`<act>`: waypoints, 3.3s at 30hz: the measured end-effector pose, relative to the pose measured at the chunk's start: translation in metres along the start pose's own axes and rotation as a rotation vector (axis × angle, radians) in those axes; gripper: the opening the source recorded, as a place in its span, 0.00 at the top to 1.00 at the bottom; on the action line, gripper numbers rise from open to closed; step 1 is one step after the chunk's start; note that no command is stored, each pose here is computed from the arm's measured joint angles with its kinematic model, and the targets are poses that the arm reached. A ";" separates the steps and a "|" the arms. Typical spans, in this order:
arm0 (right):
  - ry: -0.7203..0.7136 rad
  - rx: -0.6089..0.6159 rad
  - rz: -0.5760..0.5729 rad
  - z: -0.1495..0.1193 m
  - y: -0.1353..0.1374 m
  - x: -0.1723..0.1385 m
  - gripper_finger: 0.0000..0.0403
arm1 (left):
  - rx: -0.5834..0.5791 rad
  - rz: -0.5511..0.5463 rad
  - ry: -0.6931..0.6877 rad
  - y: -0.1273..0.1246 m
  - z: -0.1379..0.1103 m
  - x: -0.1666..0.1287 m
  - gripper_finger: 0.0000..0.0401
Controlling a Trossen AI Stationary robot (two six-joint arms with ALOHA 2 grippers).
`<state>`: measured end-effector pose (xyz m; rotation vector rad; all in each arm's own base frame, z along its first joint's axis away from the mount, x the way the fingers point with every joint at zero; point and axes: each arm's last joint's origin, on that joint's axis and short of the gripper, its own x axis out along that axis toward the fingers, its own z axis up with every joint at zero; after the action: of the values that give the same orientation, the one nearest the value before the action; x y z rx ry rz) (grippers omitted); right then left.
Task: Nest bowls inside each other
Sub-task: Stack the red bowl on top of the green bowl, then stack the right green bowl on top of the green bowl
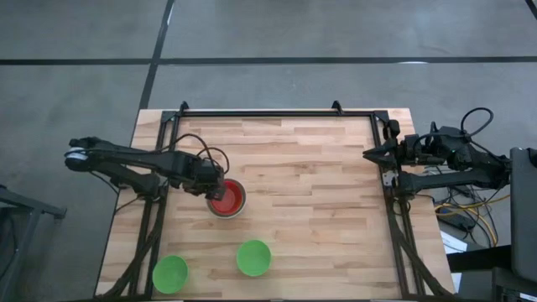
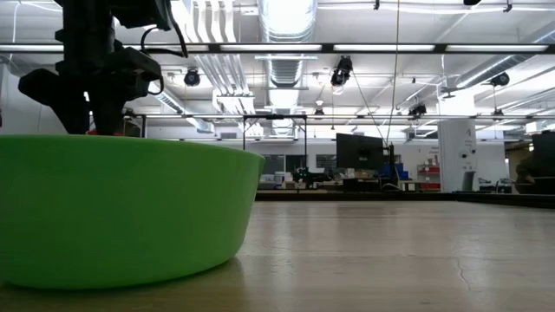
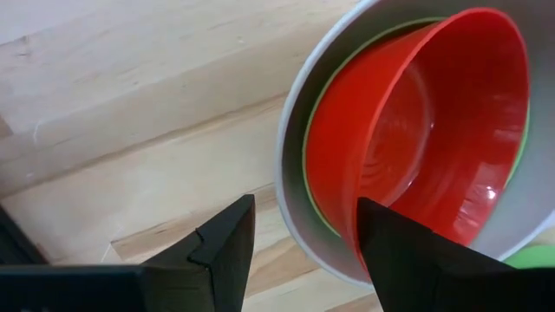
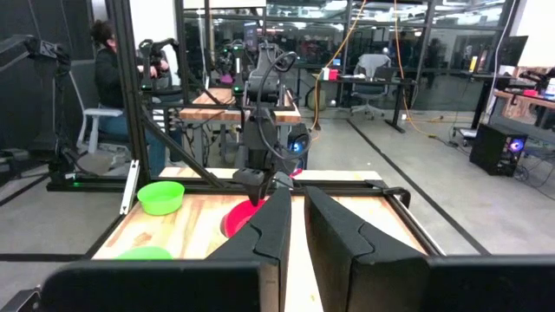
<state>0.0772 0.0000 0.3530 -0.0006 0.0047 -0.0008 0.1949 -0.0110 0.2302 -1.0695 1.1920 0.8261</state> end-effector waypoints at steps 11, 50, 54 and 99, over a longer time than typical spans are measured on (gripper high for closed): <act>0.000 0.000 0.000 0.000 0.000 0.000 0.92 | -0.016 0.001 0.049 0.004 -0.002 0.009 0.52; 0.000 0.000 0.000 0.000 0.000 0.000 0.92 | 0.105 -0.238 -0.129 -0.017 -0.025 -0.043 0.52; 0.000 0.000 0.000 0.000 0.000 0.000 0.92 | 0.098 -0.257 -0.123 -0.019 -0.031 -0.047 0.52; 0.000 0.000 0.000 0.000 0.000 0.000 0.92 | 0.444 -0.412 -0.014 -0.052 -0.076 -0.037 0.52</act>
<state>0.0772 -0.0001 0.3530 -0.0006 0.0048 -0.0011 0.2126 -0.0977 0.2753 -0.8911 1.0300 0.2320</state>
